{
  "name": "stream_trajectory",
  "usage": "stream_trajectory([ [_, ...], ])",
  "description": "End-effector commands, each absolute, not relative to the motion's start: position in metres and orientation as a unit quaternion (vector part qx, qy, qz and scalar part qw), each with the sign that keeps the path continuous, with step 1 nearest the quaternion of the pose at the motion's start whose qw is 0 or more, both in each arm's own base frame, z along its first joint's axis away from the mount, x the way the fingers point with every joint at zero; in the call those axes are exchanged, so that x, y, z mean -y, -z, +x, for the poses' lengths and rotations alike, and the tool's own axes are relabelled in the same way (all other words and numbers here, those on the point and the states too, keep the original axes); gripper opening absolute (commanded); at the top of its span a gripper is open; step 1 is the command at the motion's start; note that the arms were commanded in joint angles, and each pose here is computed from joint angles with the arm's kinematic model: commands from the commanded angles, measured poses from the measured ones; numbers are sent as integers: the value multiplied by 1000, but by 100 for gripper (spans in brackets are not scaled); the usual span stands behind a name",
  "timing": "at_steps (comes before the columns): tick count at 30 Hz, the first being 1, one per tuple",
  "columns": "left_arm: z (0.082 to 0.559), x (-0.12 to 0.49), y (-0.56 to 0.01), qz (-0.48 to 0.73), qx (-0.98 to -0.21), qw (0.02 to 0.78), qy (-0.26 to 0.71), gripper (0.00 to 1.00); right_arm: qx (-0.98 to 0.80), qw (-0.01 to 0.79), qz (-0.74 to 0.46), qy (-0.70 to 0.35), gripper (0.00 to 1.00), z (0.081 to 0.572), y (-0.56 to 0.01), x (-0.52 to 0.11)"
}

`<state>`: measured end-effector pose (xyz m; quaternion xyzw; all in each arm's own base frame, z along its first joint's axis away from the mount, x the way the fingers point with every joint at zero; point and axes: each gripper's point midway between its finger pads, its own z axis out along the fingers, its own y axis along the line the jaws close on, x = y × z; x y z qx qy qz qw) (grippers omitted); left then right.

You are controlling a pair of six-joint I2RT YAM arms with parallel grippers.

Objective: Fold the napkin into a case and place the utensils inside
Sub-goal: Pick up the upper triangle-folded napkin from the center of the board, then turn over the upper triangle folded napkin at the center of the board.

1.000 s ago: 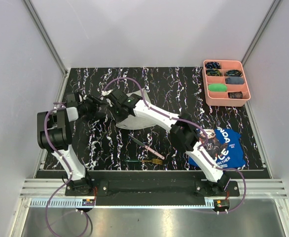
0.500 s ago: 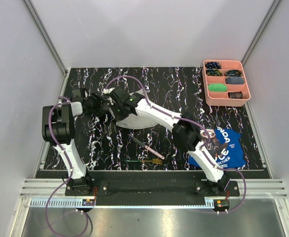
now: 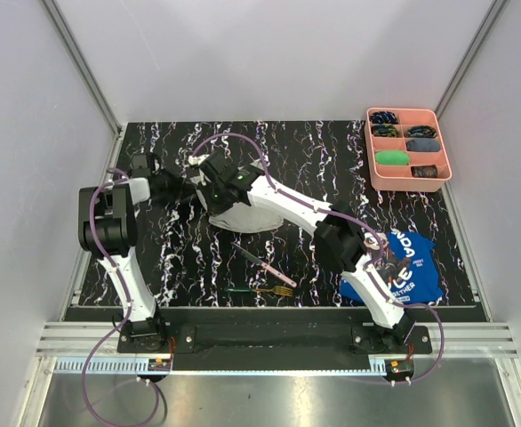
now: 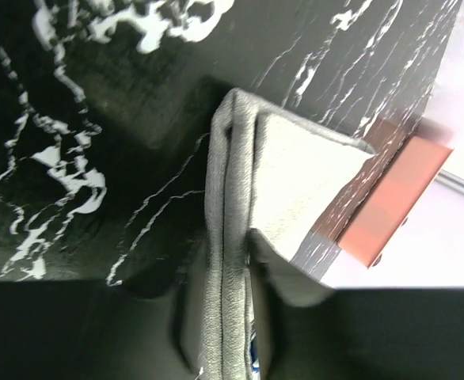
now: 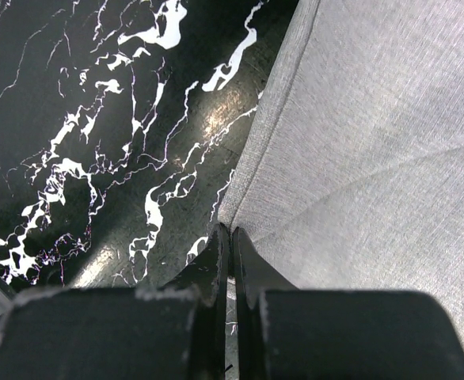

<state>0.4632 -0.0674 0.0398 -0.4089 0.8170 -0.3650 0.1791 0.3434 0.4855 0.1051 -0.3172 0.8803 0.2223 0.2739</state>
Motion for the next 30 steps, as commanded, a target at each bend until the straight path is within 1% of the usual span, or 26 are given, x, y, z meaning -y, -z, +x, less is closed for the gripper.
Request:
stream_trajectory([
  [1, 491, 63, -70, -385, -813, 225, 375, 13, -858, 311, -311, -267, 0, 344, -154, -494],
  [3, 491, 61, -77, -382, -815, 227, 372, 6, -856, 305, -313, -275, 0, 341, -155, -496],
  [4, 491, 57, -87, -378, -814, 239, 370, 0, -854, 305, -315, -280, 0, 339, -158, -498],
  [8, 477, 39, -107, -384, -808, 256, 365, 0, -844, 297, -329, -302, 0, 322, -168, -509],
  [9, 473, 34, -122, -382, -804, 272, 367, 0, -841, 296, -333, -306, 0, 317, -171, -514],
  [11, 458, 19, -124, -394, -799, 277, 360, 0, -836, 288, -346, -315, 0, 299, -173, -524],
  [12, 452, 13, -138, -389, -796, 295, 357, 0, -832, 288, -349, -322, 0, 293, -179, -528],
  [14, 436, -3, -140, -407, -792, 296, 346, 0, -826, 277, -360, -335, 0, 272, -181, -540],
  [19, 394, -38, -168, -432, -772, 331, 328, 0, -809, 251, -380, -372, 0, 223, -193, -564],
  [20, 386, -43, -172, -436, -769, 336, 324, 0, -802, 243, -392, -381, 0, 203, -196, -572],
  [24, 349, -79, -204, -453, -748, 391, 287, 0, -776, 208, -412, -430, 0, 157, -217, -587],
  [25, 341, -84, -207, -461, -746, 393, 277, 0, -774, 201, -410, -439, 0, 151, -223, -588],
  [26, 333, -89, -221, -453, -743, 414, 267, 0, -768, 198, -412, -447, 0, 144, -230, -589],
  [27, 329, -100, -235, -457, -735, 432, 253, 0, -758, 191, -419, -462, 0, 134, -239, -591],
  [30, 322, -110, -272, -442, -725, 475, 230, 0, -737, 175, -415, -504, 0, 118, -266, -592],
])
